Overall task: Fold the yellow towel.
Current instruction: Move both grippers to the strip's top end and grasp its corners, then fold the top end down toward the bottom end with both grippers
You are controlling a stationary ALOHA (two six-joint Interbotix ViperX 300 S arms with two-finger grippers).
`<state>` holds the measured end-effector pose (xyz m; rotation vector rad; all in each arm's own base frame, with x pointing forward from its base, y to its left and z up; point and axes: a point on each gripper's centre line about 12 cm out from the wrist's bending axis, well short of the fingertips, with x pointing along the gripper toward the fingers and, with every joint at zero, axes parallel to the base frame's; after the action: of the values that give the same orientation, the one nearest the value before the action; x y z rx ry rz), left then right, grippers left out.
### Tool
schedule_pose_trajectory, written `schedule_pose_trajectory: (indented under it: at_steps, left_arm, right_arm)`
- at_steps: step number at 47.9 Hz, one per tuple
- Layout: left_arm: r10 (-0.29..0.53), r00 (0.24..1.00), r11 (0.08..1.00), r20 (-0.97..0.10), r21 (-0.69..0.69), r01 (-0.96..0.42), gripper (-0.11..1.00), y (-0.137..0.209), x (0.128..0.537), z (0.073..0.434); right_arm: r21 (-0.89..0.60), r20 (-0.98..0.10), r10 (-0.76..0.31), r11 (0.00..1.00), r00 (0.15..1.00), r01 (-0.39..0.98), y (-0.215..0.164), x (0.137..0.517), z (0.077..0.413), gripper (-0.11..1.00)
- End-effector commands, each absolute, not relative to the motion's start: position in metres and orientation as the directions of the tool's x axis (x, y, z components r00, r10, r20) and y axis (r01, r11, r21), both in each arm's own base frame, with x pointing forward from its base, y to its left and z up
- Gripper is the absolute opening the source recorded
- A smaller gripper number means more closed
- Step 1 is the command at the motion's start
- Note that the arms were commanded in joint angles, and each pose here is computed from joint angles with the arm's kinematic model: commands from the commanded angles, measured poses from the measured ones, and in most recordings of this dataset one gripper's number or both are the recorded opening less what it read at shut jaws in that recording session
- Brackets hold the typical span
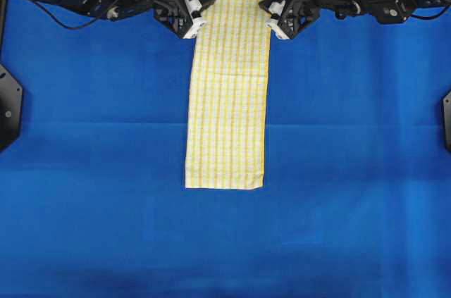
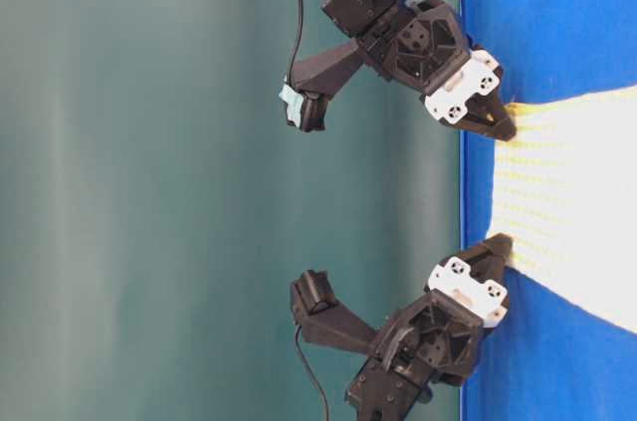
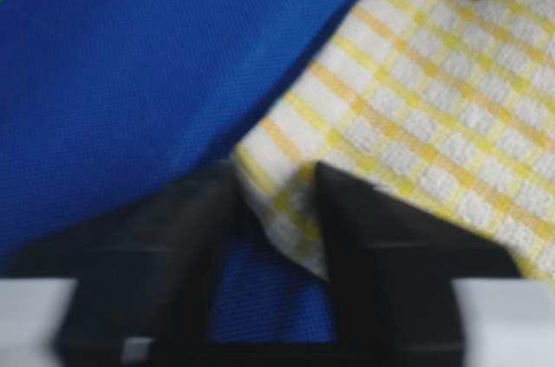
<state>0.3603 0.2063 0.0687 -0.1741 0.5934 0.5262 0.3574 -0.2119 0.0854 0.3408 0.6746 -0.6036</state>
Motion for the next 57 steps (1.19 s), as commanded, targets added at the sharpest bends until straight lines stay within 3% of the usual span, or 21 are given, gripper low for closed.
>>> schedule_pose_trajectory:
  at_steps: [1,5,8,31,57]
  left_arm:
    - [0.423,0.722,0.862,-0.548,-0.002,-0.506,0.2,0.206,0.368,0.076]
    - [0.414,0.722,0.867,-0.555,0.0,-0.498,0.04,0.203,0.371,0.072]
    - [0.407,0.726,0.872,-0.555,0.001,-0.489,0.04,0.2,0.374,0.071]
    - [0.431,0.736,0.864,-0.522,0.003,-0.504,0.04,0.208,0.371,0.09]
    - [0.441,0.742,0.866,-0.505,0.021,-0.5,0.04,0.208,0.363,0.118]
  right_arm:
    - [0.099,-0.635,-0.425,0.784,0.646,0.613,-0.216,0.364,0.098,0.36]
    - [0.091,-0.633,-0.422,0.792,0.649,0.604,-0.216,0.366,0.098,0.15]
    - [0.088,-0.633,-0.421,0.795,0.65,0.6,-0.215,0.367,0.098,0.05]
    - [0.077,-0.614,-0.44,0.792,0.655,0.605,-0.223,0.367,0.102,0.04]
    - [0.095,-0.577,-0.447,0.795,0.684,0.599,-0.219,0.363,0.135,0.04]
